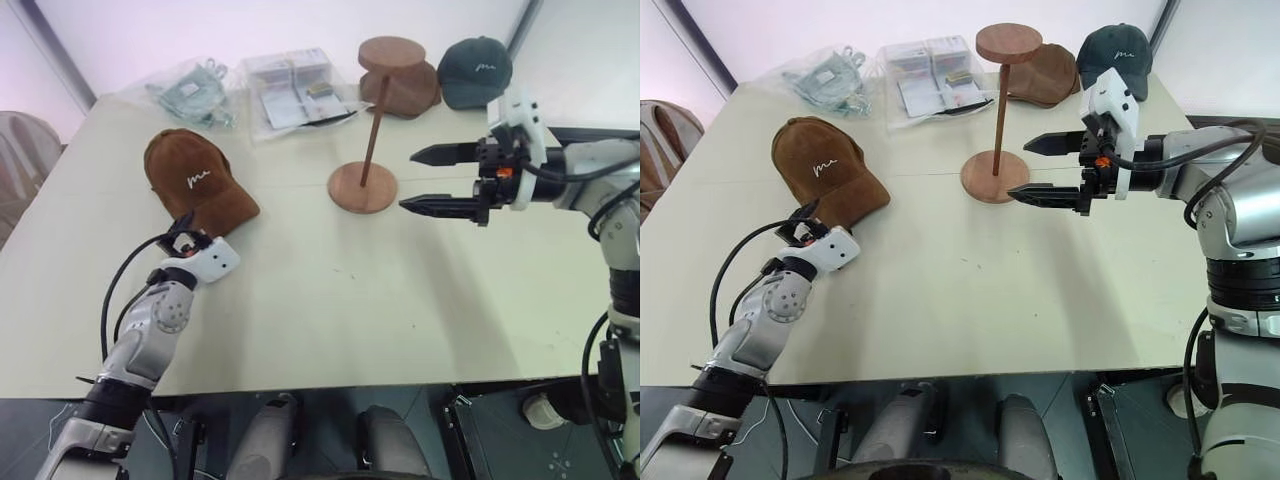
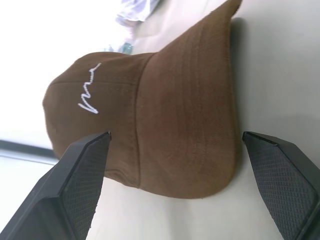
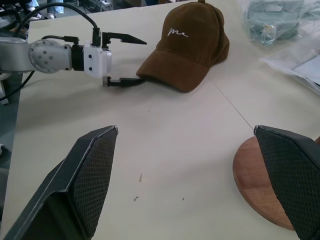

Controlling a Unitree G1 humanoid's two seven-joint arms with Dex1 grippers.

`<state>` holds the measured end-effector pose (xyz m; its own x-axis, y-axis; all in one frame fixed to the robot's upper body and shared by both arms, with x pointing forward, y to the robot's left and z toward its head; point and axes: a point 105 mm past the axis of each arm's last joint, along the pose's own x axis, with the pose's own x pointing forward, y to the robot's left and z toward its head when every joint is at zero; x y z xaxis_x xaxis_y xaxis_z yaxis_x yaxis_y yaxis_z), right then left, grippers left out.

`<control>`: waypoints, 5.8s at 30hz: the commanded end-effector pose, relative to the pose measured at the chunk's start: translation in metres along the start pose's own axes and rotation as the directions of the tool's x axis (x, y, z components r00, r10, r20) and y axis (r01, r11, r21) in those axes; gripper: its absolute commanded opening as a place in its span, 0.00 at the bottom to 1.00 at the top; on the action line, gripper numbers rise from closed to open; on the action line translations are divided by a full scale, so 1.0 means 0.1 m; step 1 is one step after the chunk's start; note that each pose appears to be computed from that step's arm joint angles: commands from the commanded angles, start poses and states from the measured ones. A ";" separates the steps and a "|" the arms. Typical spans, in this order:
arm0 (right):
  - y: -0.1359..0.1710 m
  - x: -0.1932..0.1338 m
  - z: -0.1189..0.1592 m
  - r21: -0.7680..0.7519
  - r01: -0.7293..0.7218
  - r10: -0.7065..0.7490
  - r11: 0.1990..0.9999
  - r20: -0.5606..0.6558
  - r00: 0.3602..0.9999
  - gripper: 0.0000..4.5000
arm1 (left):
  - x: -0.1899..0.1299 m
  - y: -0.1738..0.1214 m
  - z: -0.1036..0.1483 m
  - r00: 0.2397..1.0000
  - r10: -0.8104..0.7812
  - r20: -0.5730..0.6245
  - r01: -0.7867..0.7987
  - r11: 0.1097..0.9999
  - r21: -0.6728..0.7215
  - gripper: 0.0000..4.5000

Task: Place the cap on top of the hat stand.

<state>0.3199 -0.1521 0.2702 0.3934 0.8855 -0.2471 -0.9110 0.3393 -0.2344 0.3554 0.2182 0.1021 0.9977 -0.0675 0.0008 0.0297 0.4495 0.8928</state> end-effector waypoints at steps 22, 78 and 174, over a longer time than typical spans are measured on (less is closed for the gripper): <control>0.00 -0.08 0.18 -0.068 0.026 -0.023 0.997 0.038 0.999 1.00 | -0.09 -0.07 -0.35 0.991 0.096 -0.090 -0.095 0.995 0.013 0.59; -0.18 -0.36 0.27 -0.110 0.136 -0.136 0.985 0.011 0.991 1.00 | -0.02 1.46 1.96 0.545 0.721 0.428 -0.641 0.687 -0.342 0.01; -0.11 -0.41 0.20 -0.095 0.163 -0.162 0.982 0.015 0.987 1.00 | 0.05 -0.50 1.82 0.771 0.129 0.623 0.005 0.978 -0.209 0.99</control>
<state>0.3147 -0.1868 0.2864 0.5322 0.8149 -0.2294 -0.8339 0.4579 -0.3082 0.3504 0.0307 0.1270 0.7503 -0.5557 0.3581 0.0554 0.5927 0.8035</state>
